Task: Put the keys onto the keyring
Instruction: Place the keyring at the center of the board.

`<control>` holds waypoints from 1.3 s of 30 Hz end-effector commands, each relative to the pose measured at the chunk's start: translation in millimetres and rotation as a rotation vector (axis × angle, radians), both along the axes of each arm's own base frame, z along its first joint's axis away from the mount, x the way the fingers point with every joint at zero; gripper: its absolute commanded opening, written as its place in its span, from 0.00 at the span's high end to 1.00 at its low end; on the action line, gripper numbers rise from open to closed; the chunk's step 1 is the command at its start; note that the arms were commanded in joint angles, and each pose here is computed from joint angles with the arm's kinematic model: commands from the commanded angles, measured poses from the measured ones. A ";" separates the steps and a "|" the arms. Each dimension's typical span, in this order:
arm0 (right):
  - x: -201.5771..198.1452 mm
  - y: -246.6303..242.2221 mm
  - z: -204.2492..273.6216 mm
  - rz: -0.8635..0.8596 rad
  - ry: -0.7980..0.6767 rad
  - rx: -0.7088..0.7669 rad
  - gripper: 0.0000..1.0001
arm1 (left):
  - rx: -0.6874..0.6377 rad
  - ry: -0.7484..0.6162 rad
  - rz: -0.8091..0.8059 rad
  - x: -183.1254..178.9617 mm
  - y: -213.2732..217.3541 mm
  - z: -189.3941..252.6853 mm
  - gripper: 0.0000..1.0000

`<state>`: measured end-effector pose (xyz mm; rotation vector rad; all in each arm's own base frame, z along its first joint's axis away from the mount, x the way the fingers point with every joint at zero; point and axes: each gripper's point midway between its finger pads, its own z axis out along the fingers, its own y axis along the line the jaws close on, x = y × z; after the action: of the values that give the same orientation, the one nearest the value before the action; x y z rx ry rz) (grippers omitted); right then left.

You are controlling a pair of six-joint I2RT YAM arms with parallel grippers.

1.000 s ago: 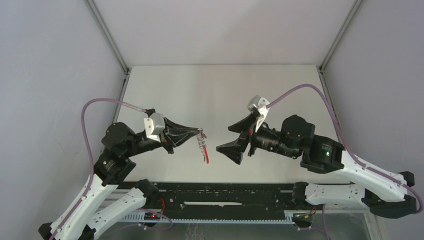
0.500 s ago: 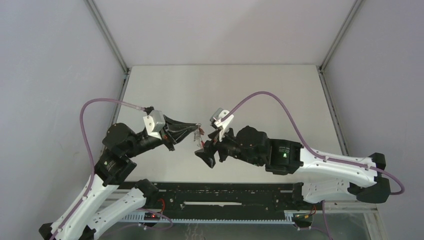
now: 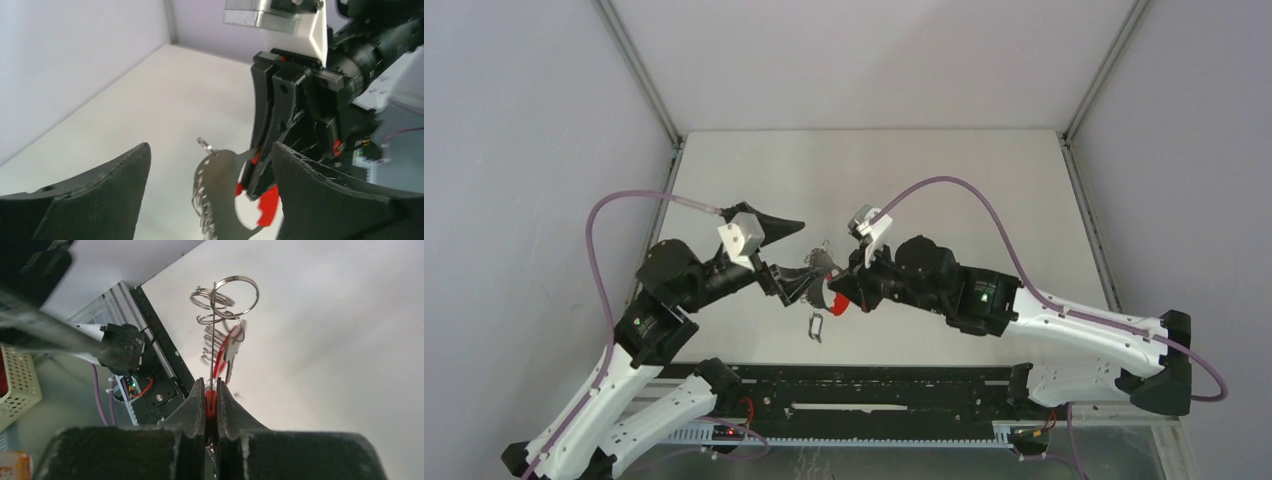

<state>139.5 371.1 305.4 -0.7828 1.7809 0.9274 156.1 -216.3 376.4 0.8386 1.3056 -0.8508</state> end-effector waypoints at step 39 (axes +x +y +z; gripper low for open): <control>153.2 -74.3 -261.5 -0.317 0.894 -0.009 0.63 | 0.740 0.571 0.833 91.7 199.0 -190.4 0.00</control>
<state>293.5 311.1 48.3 -0.0524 2.6131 1.1907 242.4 -21.8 184.8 0.4896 2.3609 0.0793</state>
